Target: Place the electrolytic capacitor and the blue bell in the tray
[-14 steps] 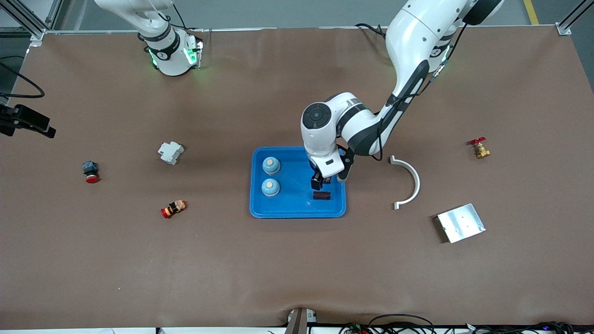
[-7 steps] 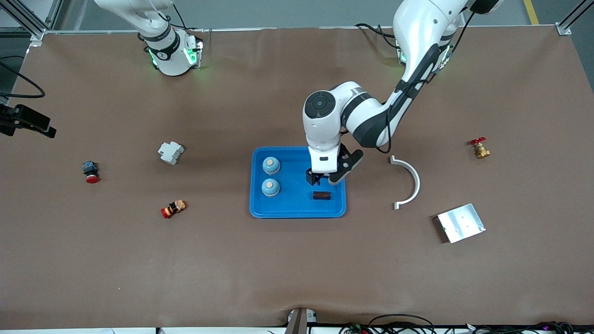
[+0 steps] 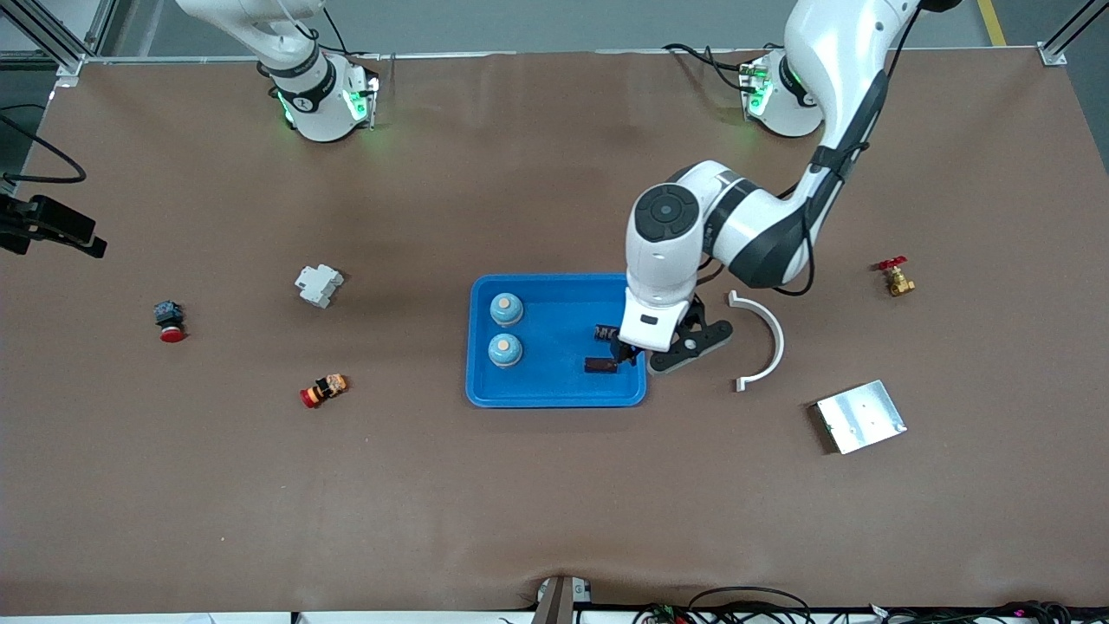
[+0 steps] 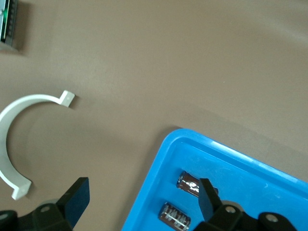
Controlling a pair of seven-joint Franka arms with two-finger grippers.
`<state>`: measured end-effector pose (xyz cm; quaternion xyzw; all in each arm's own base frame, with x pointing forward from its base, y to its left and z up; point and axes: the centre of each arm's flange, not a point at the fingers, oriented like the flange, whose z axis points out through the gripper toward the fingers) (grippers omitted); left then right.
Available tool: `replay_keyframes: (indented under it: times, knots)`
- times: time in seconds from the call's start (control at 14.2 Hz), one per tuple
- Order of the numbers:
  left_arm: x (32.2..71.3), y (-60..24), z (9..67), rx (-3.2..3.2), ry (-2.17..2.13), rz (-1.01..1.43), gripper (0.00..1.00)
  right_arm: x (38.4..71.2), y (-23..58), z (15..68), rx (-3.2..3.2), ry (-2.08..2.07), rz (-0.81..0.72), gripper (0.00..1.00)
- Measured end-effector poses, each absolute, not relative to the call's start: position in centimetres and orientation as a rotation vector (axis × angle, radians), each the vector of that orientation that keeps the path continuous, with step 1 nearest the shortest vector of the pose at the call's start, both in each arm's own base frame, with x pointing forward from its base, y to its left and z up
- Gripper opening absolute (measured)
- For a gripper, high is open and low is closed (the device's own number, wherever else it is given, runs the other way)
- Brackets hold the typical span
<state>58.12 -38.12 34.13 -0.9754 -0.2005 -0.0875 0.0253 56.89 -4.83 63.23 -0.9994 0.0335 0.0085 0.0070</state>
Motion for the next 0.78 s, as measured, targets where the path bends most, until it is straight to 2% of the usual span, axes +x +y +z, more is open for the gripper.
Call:
replay_keyframes:
  times: [0.28,0.78]
  knots:
    - [59.8,-35.3,34.5,-3.038,-0.380,-0.260,1.00,56.9,-4.8,63.2,-3.126,0.104,0.026,1.00]
    - [64.6,-24.8,38.4,-3.067,-0.160,-0.258,1.00,56.9,-4.7,63.2,-3.126,0.102,0.026,1.00]
